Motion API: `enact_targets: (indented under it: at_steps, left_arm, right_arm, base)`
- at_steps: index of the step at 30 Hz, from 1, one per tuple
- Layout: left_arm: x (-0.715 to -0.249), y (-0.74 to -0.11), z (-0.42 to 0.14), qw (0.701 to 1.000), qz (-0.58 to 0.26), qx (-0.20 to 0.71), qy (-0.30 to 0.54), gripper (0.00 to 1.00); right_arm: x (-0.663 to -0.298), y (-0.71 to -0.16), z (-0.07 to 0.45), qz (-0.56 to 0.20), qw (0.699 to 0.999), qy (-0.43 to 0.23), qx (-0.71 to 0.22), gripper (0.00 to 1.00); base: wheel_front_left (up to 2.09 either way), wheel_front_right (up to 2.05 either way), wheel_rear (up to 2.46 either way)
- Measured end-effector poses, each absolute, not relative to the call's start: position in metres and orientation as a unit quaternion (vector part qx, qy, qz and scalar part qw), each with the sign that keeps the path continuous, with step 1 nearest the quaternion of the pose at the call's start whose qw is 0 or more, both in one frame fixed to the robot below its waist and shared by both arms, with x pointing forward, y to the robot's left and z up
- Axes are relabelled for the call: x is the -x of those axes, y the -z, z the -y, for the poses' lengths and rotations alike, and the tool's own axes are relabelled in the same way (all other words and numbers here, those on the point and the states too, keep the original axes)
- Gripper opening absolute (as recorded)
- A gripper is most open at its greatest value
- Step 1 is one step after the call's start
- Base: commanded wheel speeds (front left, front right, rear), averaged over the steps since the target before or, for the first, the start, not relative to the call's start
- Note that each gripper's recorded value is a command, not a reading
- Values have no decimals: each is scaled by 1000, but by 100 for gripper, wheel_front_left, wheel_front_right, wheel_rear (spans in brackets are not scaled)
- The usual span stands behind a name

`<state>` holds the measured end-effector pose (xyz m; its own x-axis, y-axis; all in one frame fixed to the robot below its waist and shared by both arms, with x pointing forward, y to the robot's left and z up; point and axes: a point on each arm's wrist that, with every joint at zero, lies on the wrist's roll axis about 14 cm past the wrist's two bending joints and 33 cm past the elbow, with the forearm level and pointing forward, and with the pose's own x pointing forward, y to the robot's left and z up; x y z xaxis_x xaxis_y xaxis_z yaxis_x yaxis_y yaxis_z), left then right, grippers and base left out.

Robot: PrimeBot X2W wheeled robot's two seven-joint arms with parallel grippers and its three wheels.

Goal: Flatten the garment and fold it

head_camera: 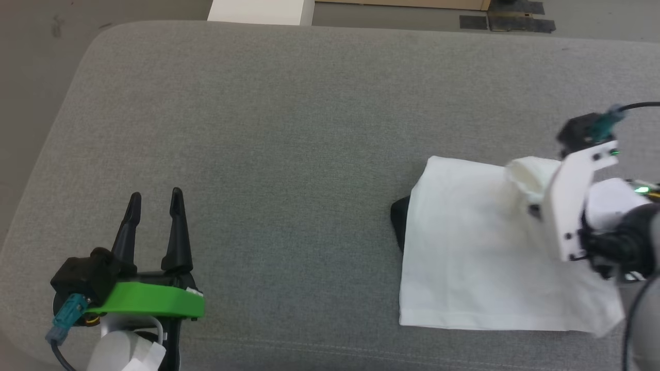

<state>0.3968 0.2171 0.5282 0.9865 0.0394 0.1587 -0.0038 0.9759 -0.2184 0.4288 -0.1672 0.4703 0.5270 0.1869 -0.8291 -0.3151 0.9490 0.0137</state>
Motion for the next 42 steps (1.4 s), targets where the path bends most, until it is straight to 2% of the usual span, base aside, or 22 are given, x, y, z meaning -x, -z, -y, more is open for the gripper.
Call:
enact_targets:
  at_steps: [7,12,18,19,20,26,31,34,37,42]
  left_arm:
    - [-395,-521,-221,991,71,109,-17,100]
    - [-395,-513,-225,992,61,107,-23,100]
    - [-397,-508,-224,992,54,109,-24,100]
    - [-398,-508,-223,992,53,110,-23,100]
    - [-398,-508,-222,992,53,110,-22,100]
    - [-398,-513,-217,992,59,114,-14,100]
    - [-397,-523,-210,991,73,115,-2,100]
    - [-397,-527,-205,990,78,115,8,100]
    - [-397,-530,-198,990,80,117,18,100]
    - [-399,-530,-193,990,80,116,27,100]
  right_arm:
    - [-439,-441,108,-455,868,-194,40,0]
    - [-454,-421,94,-444,877,-182,22,0]
    - [-456,-396,89,-457,873,-170,18,0]
    - [-456,-395,87,-456,873,-172,16,39]
    - [-456,-396,85,-453,874,-174,13,100]
    - [-453,-419,56,-418,882,-220,-7,100]
    - [-462,-475,54,-342,908,-238,-42,100]
    - [-472,-505,87,-296,931,-207,-45,100]
    - [-474,-518,140,-272,951,-142,-43,100]
    - [-461,-494,208,-300,953,-46,2,100]
  base:
    - [0,0,0]
    - [0,0,0]
    - [0,0,0]
    - [0,0,0]
    - [0,0,0]
    - [0,0,0]
    - [0,0,0]
    - [0,0,0]
    - [0,0,0]
    - [0,0,0]
